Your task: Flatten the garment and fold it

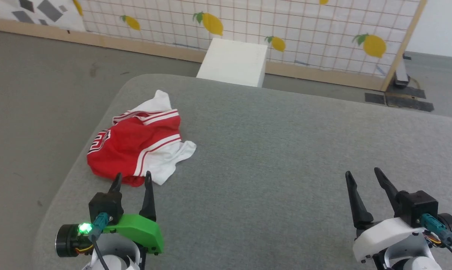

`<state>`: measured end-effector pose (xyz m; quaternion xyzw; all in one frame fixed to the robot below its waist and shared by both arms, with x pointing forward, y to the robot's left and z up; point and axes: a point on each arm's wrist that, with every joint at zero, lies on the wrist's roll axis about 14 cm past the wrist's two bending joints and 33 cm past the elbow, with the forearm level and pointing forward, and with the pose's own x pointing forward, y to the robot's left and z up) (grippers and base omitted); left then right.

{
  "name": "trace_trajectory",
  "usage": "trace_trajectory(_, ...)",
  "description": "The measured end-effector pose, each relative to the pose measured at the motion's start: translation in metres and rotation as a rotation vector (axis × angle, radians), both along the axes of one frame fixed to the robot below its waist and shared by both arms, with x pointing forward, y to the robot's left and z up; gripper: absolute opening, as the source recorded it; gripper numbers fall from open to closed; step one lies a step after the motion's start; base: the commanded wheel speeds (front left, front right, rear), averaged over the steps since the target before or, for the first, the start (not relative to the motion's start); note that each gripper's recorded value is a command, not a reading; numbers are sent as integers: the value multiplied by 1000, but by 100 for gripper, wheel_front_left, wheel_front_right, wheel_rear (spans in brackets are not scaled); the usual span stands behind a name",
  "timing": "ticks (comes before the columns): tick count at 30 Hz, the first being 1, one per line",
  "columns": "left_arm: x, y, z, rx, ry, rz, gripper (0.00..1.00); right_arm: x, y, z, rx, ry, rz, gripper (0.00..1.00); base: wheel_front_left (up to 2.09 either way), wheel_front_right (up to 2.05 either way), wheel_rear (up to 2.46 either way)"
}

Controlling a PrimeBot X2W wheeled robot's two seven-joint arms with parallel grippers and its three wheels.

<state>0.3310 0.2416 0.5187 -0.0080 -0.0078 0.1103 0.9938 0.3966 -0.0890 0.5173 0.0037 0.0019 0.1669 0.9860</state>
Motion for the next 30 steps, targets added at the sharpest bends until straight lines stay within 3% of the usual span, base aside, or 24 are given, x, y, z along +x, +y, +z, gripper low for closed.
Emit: trace_trajectory(30,-45,54,-3,-24,-26,208,100,14,61,5,49,-24,159,100,-1,-1,-1)
